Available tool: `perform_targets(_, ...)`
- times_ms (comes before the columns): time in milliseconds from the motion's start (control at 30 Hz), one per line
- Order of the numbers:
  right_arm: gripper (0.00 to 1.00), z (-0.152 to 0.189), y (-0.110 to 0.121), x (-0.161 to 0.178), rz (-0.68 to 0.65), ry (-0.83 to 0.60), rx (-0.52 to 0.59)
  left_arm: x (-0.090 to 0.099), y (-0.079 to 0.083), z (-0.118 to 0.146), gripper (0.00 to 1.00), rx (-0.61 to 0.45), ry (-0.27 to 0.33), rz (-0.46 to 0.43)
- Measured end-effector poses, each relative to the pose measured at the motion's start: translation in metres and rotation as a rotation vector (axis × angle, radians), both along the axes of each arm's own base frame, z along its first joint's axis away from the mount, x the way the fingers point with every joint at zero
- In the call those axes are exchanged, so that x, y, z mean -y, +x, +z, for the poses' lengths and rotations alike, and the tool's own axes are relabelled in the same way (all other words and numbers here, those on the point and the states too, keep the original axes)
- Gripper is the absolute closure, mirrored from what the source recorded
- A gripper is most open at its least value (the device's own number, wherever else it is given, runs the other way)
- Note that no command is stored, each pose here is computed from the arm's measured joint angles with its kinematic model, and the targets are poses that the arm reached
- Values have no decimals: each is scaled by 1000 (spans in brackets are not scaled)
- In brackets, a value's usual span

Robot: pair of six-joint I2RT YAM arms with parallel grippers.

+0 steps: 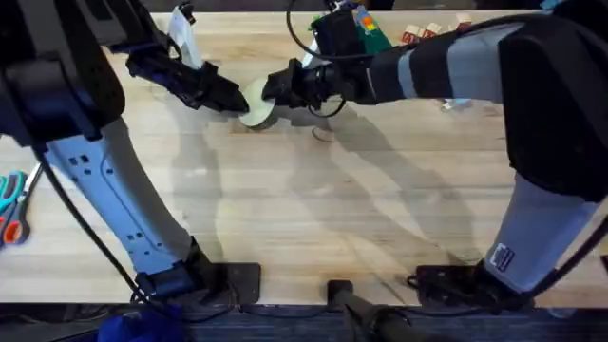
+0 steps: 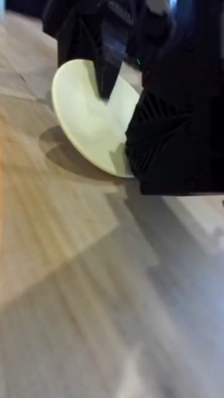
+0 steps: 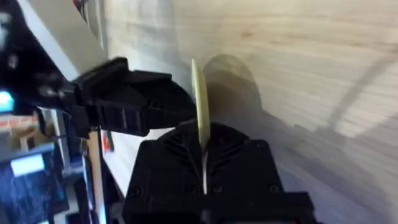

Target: Pick up the plates from the table one by one and place each into a slot on the dish rack.

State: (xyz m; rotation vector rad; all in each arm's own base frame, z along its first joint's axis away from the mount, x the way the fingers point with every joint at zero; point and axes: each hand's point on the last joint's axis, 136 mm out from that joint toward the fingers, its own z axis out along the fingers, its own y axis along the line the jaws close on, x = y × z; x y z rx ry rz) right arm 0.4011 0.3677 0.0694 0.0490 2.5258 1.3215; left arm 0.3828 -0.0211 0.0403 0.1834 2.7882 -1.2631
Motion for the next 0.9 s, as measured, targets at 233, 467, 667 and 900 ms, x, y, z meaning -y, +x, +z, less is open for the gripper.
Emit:
perform_targets(233, 974, 8, -6, -5, 91, 30, 55, -9, -13, 51, 960, 90, 143, -42)
perform_targets(467, 974, 34, -6, 0, 142, 21, 161, -8, -30, 121, 960, 233, 217, -40)
perform_targets(667, 974, 76, -16, 21, 199, -25, 264, -4, -51, 167, 960, 329, 258, -33)
perform_targets(900, 973, 98, -30, 62, 252, -165, 352, 1, -83, 208, 961, 414, 309, -26)
